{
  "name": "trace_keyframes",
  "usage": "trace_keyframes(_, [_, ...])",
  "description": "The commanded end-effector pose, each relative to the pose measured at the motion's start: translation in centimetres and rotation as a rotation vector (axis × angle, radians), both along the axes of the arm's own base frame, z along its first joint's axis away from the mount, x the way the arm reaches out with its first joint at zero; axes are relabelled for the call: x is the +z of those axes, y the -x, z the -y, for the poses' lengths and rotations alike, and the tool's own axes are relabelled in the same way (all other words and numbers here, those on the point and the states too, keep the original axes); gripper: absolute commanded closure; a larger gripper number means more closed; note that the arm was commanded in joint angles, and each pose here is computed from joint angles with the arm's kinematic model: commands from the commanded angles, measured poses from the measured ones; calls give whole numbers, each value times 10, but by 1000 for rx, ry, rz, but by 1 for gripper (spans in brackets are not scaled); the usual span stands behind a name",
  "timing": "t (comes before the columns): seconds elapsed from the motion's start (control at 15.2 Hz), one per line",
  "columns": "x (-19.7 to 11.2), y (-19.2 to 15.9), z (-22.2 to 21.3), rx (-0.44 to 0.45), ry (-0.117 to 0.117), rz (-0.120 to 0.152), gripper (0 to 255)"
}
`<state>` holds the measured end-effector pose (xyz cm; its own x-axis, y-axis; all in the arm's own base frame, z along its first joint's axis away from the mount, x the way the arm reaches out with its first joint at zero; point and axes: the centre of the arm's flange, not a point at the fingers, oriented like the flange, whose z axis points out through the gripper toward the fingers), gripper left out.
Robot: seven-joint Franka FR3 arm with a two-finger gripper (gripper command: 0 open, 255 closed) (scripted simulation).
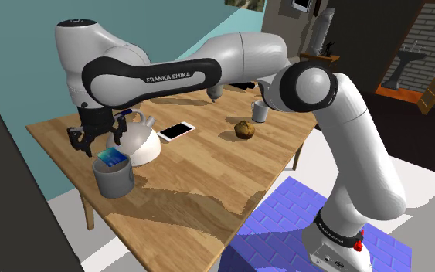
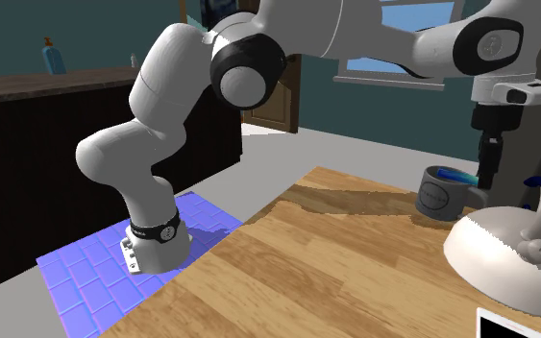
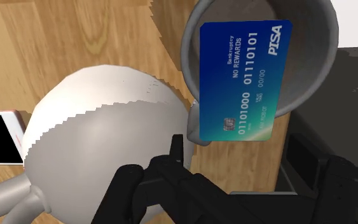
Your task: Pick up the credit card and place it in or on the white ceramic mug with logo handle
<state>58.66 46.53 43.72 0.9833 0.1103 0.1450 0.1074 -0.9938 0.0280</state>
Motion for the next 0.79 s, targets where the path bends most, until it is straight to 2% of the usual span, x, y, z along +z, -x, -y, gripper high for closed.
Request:
trace_keyframes(0.0, [0,0,0,0,0,0,0])
trace_keyframes(0.2, [0,0,0,0,0,0,0])
trace_keyframes(0.46, [49,7,-1,0,0,0,0])
trace_keyframes(0.73, [49,7,-1,0,0,0,0])
